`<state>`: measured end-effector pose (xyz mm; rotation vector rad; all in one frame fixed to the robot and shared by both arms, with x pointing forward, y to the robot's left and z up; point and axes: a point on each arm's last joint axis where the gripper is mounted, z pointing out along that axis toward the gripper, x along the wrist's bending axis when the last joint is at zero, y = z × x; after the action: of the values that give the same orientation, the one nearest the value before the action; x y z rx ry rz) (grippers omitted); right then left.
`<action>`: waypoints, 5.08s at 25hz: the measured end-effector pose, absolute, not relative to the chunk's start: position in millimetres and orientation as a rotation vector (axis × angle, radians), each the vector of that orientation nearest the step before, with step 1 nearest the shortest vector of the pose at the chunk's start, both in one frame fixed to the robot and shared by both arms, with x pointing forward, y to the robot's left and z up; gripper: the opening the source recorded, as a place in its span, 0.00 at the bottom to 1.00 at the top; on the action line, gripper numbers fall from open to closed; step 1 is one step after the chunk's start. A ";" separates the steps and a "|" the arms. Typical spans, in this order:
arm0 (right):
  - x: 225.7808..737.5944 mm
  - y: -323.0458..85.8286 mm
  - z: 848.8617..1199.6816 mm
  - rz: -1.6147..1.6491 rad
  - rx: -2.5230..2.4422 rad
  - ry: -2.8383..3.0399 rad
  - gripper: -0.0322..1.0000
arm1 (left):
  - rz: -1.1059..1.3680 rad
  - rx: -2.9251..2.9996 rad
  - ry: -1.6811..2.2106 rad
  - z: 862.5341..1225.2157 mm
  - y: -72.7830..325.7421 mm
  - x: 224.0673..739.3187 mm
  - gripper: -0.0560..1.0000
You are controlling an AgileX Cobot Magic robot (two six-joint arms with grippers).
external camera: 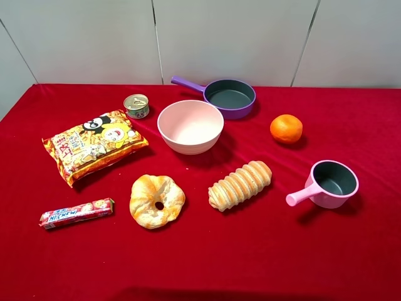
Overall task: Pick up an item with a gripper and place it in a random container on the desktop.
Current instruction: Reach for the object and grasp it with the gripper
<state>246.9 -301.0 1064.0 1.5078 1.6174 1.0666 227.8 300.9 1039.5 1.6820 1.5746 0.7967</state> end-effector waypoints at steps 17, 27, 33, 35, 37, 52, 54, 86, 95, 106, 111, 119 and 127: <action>319.6 -285.0 1075.1 0.986 1.538 1.745 0.65 | 0.797 1.682 1.575 1039.5 300.9 227.8 0.98; 370.0 -275.5 1076.6 0.912 1.516 1.828 0.65 | 0.797 1.682 1.575 1039.5 300.9 227.8 0.98; 398.1 -270.2 1065.4 0.892 1.518 1.853 0.65 | 0.797 1.682 1.575 1039.5 300.9 227.8 0.98; 406.5 -268.7 1060.4 0.879 1.519 1.867 0.65 | 0.797 1.682 1.575 1039.5 300.9 227.8 0.98; 413.2 -267.4 1056.4 0.873 1.523 1.873 0.65 | 0.797 1.682 1.575 1039.5 300.9 227.8 0.98; 446.8 -260.9 1052.9 0.849 1.512 1.903 0.65 | 0.797 1.682 1.575 1039.5 300.9 227.8 0.98; 452.5 -256.1 1053.0 0.850 1.503 1.925 0.65 | 0.797 1.682 1.575 1039.5 300.9 227.8 0.98; 556.4 -201.8 1008.9 0.748 1.442 2.152 0.65 | 0.796 1.681 1.575 1039.5 300.9 227.8 0.98; 567.8 -198.3 978.2 0.681 1.476 2.206 0.65 | 0.796 1.681 1.575 1039.5 300.9 227.8 0.98; 578.7 -200.6 943.5 0.617 1.522 2.239 0.65 | 0.796 1.681 1.575 1039.5 300.9 227.8 0.98; 583.8 -206.7 930.7 0.593 1.543 2.235 0.65 | 0.796 1.681 1.575 1039.5 300.9 227.8 0.98; 589.7 -209.5 913.4 0.582 1.555 2.231 0.65 | 0.796 1.681 1.575 1039.5 300.9 227.8 0.98; 593.8 -208.5 898.7 0.582 1.550 2.232 0.65 | 0.796 1.681 1.575 1039.5 300.9 227.8 0.98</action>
<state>593.8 -208.5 898.7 1.5501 2.2320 0.5821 227.8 300.9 1039.5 1.6812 1.5753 0.7963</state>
